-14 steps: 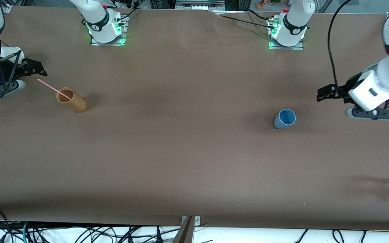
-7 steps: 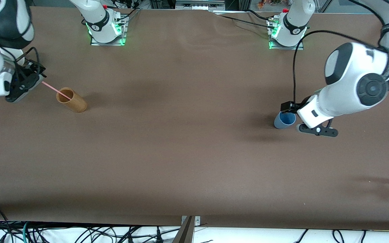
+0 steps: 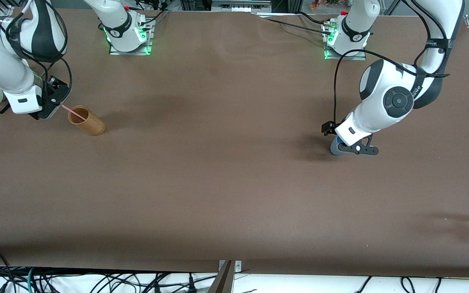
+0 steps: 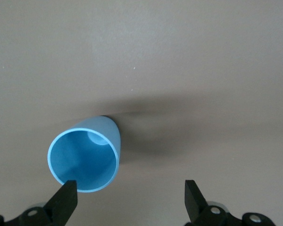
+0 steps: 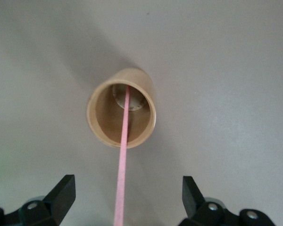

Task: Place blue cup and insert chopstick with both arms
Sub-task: 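Close the left gripper on the blue cup while the right gripper grasps the chopstick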

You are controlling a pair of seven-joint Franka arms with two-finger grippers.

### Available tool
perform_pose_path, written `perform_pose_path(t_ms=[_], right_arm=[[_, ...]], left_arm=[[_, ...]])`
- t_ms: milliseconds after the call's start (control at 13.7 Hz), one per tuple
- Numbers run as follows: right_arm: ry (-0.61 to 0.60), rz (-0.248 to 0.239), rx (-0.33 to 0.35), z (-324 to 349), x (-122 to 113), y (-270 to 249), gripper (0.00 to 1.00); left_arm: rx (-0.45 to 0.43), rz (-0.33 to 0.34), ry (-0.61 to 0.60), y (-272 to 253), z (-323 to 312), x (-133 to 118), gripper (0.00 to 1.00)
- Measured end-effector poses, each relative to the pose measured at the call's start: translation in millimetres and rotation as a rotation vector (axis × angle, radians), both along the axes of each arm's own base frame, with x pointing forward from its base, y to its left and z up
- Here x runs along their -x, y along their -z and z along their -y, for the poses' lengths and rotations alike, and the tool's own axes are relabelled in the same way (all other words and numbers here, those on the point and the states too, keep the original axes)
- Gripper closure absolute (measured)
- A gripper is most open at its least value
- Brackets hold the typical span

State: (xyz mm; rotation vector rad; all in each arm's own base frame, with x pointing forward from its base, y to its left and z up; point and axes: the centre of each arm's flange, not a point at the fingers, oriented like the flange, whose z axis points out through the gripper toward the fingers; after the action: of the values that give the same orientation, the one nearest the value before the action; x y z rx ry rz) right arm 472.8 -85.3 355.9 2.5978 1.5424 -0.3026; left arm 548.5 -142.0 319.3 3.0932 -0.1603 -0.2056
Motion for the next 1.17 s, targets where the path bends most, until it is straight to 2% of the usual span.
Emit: perform_pose_path(t_ms=[220,366,439,512,585,659,878,1024,1098,1171], right_arm=[[-0.027,0.004,-0.013,13,5,20,0.02],[-0.04,0.01,-0.016,15,4,27,0.19],[-0.041,0.006,-0.017,17,4,31,0.19],[-0.041,0.002,-0.018,19,4,33,0.26],[-0.041,0.0,-0.019,21,4,35,0.39],[-0.04,-0.001,-0.019,22,5,35,0.45],[-0.041,-0.001,-0.019,22,5,35,0.48],[-0.041,-0.001,-0.019,22,5,35,0.54],[-0.042,-0.001,-0.019,22,5,35,0.61],[-0.042,-0.001,-0.019,22,5,35,0.61]], left_arm=[[-0.004,0.033,0.004,12,-2,12,0.0],[-0.001,0.048,0.0,17,-2,14,0.0],[0.0,0.055,-0.011,20,-2,15,0.0],[0.0,0.06,-0.022,22,-3,16,0.0],[-0.003,0.063,-0.029,26,-3,18,0.0],[-0.009,0.067,-0.027,30,-3,19,0.0],[-0.018,0.072,-0.027,42,-4,20,0.0],[-0.019,0.065,-0.038,51,-4,20,0.0],[-0.019,0.062,-0.045,55,-4,20,0.0],[-0.017,0.063,-0.048,59,-3,20,0.0]])
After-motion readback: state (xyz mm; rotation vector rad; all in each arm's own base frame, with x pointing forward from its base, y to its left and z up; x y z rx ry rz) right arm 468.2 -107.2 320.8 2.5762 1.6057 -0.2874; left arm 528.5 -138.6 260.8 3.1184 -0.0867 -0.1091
